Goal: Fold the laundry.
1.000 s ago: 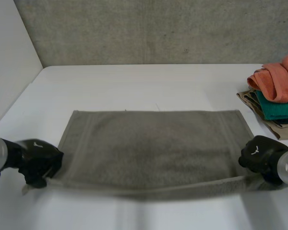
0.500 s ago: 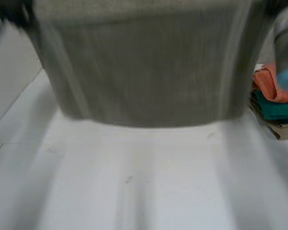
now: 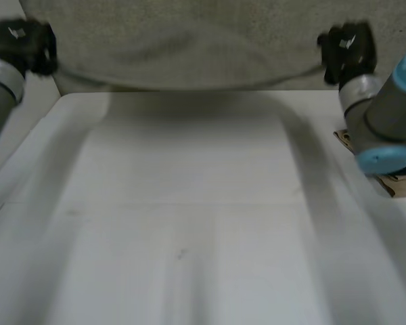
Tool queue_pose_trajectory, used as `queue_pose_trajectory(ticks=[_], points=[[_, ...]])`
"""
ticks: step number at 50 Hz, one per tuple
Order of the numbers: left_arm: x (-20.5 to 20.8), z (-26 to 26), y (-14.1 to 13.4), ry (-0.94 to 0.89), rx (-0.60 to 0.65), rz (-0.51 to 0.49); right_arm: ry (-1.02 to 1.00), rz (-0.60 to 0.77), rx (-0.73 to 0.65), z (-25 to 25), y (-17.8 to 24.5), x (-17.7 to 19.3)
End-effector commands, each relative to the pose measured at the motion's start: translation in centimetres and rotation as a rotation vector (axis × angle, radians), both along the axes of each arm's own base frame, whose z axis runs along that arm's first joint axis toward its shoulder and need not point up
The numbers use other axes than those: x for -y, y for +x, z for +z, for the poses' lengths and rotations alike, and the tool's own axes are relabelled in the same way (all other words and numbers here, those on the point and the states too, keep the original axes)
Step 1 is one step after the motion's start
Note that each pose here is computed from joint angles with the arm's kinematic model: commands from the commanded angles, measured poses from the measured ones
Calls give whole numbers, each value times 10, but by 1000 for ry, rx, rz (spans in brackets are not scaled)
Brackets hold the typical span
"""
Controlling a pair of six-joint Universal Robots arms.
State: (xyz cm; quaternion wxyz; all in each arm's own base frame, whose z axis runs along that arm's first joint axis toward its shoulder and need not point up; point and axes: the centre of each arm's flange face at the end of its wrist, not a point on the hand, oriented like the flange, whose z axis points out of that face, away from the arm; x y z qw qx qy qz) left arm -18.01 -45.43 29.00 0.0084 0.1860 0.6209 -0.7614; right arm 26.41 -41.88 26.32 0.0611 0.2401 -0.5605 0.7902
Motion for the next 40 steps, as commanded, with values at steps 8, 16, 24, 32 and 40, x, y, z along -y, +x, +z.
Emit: queue_pose_trajectory(ticks=[8,16,24,32,40], points=[[-75,-113,11,574,391,21,565,-15,-407,-99,-34,-79],[-157,-104,16,830,483,-92,764,34,-724,-78,-75,-153],[-193,-94,20,936,598,-196,746,98,-897,-80,-85,-170],[-152,-73,8,809,545,-144,598,32,-693,-68,-61,-128],[-77,-63,-14,620,420,-76,370,-84,-471,-58,-40,-56]])
